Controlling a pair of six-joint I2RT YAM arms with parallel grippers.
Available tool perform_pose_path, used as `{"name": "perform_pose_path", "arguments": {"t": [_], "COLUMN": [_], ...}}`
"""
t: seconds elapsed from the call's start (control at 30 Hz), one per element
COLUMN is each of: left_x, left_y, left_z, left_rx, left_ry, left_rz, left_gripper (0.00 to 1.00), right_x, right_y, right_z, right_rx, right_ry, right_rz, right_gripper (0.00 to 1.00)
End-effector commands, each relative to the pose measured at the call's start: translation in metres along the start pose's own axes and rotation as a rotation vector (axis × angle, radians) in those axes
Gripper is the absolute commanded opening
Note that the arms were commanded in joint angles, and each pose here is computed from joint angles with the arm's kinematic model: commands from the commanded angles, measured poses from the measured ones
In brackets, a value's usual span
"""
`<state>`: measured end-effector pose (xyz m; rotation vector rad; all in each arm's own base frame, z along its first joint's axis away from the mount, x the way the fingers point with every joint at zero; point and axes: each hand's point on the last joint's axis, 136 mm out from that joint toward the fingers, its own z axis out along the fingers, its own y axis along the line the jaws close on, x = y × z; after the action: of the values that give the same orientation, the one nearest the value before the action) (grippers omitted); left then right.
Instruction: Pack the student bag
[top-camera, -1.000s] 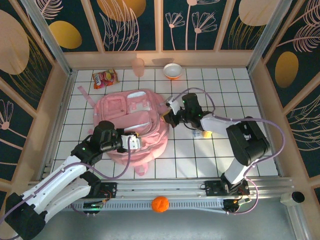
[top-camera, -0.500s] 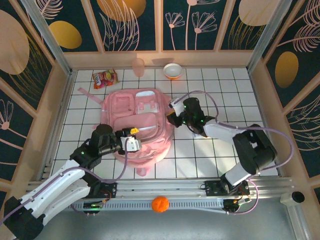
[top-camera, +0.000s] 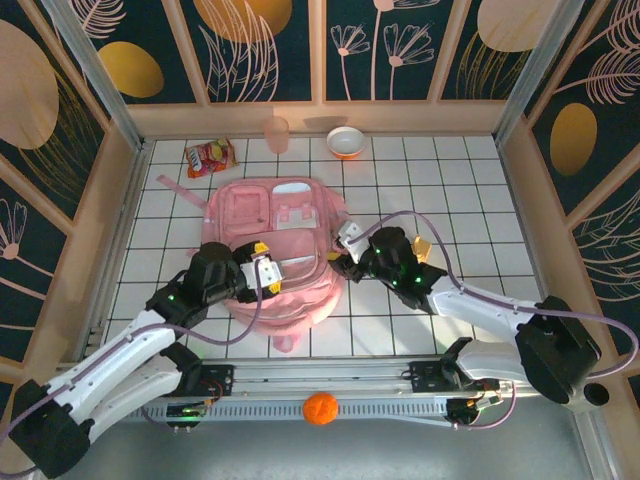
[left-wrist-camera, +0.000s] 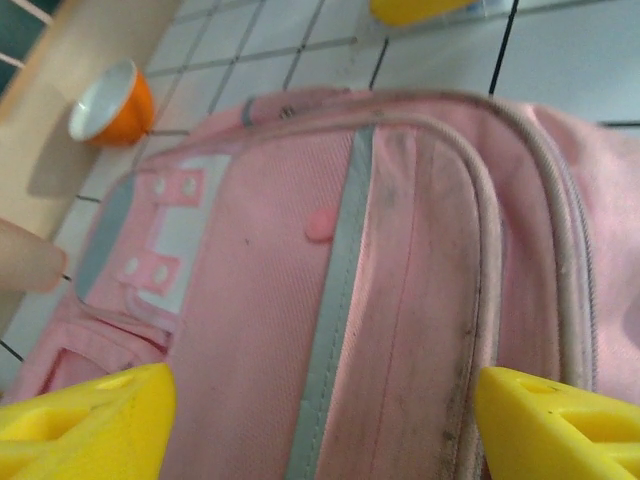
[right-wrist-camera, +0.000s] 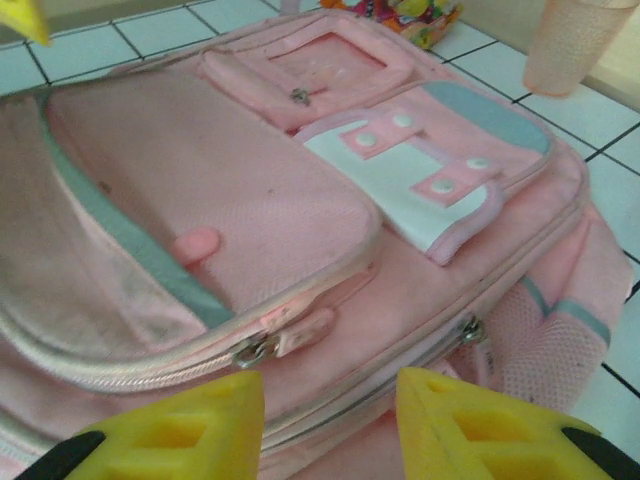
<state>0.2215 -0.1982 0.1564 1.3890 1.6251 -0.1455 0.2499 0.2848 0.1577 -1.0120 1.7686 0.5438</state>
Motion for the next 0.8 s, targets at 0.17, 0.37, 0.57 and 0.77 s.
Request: {"name": "perform_pose_path", "arguments": {"t": [0.17,0.37,0.57,0.77], "left_x": [0.0,0.014,0.024,0.028], "left_y": [-0.003,-0.018,-0.011,0.008], "left_z": [0.007,0.005,0.009,0.019], "left_rx": [0.037,0.117,0.088,-0.007], "left_ry": [0.015,0.078,0.14,0.167], "left_rz": [0.071,0.113,0.117,0.106], "left_gripper": [0.79,0.79,0.79,0.46], "right_x": [-0.014,-0.015,-0.016,-0.014], "right_y": [0.005,0.011,0.016,0.016], "right_z": [-0.007,-0.007,-0.009,-0.012], "right_rx": [0.002,-0.029,-0.057,-0.05], "right_ry": [-0.088,-0.108,-0.118,-0.13], "right_rz": [-0.058,-0.073,-0.081,-0.107], "right_gripper": [0.4,0.41,0.41,0.42]}}
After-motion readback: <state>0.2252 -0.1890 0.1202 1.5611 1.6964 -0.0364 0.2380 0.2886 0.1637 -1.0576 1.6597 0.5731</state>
